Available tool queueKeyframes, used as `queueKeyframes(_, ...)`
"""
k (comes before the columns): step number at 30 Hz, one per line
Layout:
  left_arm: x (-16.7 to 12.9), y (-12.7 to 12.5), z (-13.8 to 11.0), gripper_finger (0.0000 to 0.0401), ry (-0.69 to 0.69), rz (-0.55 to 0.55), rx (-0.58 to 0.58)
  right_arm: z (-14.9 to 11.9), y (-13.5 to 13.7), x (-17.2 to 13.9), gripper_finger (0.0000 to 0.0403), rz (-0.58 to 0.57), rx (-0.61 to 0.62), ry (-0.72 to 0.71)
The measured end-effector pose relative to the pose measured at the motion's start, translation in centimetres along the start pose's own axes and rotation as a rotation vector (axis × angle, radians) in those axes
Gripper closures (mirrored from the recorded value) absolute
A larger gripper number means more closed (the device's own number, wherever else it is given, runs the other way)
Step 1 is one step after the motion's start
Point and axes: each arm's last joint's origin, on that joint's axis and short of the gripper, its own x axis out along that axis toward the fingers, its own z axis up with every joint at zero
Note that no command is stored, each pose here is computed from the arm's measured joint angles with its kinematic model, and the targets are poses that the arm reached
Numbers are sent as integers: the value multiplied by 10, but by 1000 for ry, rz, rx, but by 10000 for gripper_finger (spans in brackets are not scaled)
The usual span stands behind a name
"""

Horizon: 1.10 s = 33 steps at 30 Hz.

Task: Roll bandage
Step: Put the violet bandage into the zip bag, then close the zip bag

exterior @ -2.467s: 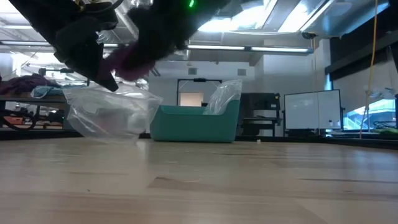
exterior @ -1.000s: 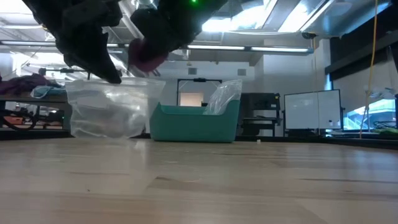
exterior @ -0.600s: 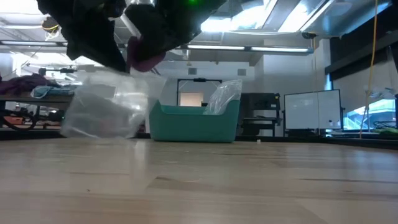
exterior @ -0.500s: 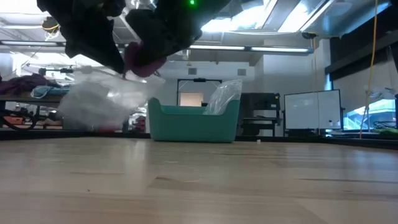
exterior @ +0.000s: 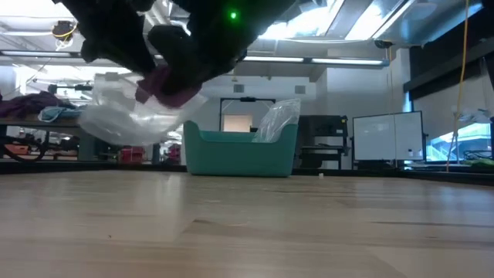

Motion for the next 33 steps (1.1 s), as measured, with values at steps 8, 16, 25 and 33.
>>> queueKeyframes(8, -2, -3, 2, 396, -12, -26, 9, 1, 3, 2, 372, 25, -46, -28)
queueKeyframes(16, -9, -12, -1, 396, -17, -98, 22, 3, -2, 8, 372, 67, -109, -56)
queueKeyframes(25, -21, -30, 2, 396, -59, -266, 23, 9, -2, 10, 325, 225, -40, -122)
queueKeyframes(33, -22, -24, -2, 396, -16, -206, 35, 25, -1, -19, 183, 266, -65, -29)
